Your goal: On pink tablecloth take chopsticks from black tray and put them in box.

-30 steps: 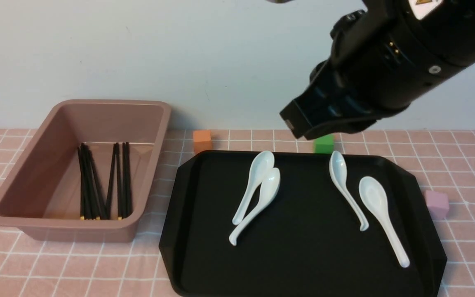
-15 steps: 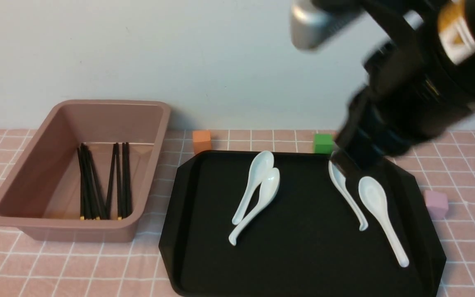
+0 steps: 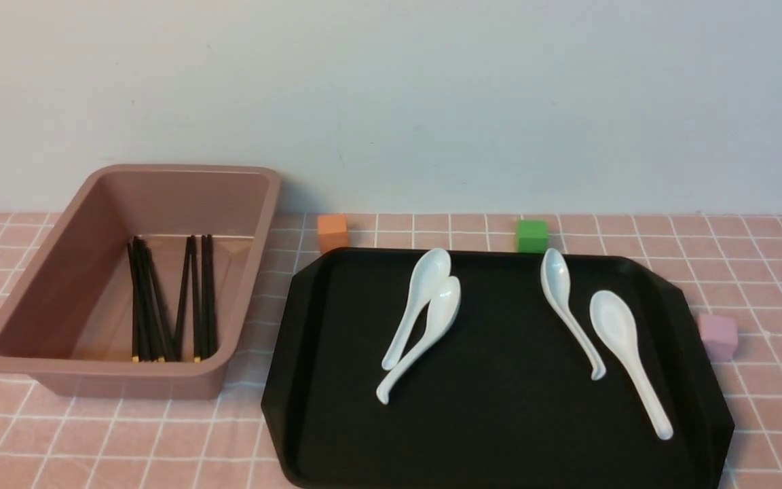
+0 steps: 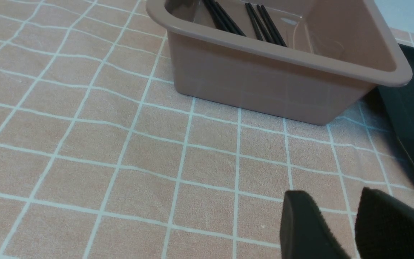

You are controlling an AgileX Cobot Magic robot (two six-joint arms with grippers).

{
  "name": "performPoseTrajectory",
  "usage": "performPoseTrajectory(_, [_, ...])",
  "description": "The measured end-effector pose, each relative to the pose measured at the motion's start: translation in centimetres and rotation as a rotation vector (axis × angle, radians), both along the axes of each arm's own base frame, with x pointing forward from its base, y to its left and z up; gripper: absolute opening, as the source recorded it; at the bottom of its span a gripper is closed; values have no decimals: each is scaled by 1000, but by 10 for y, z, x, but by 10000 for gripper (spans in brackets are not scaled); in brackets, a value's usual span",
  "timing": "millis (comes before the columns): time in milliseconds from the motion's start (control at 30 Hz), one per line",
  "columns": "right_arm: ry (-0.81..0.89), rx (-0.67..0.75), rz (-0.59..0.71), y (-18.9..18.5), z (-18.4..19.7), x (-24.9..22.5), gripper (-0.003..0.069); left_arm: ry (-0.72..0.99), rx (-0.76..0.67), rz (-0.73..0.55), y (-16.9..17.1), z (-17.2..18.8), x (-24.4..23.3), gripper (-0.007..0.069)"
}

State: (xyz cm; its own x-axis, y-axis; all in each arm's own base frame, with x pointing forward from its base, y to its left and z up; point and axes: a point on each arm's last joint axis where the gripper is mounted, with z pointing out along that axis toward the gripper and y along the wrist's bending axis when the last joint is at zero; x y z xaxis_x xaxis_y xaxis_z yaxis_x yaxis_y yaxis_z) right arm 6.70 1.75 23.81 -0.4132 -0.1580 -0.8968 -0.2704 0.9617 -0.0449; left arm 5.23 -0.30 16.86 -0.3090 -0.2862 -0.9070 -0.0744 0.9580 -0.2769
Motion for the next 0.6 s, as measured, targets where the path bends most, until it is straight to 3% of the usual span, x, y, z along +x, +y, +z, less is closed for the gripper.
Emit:
performPoseTrajectory(100, [-115,31,-64,-7,-30,-16,-10,0,0,0,0,0,0,239])
performPoseTrajectory(267, [-112,87,-124,-9,-61,-17,-10,0,0,0,0,0,0,239])
performPoseTrajectory(600, [-120,126,-138,-9,-64,-16,-10,0,0,0,0,0,0,239])
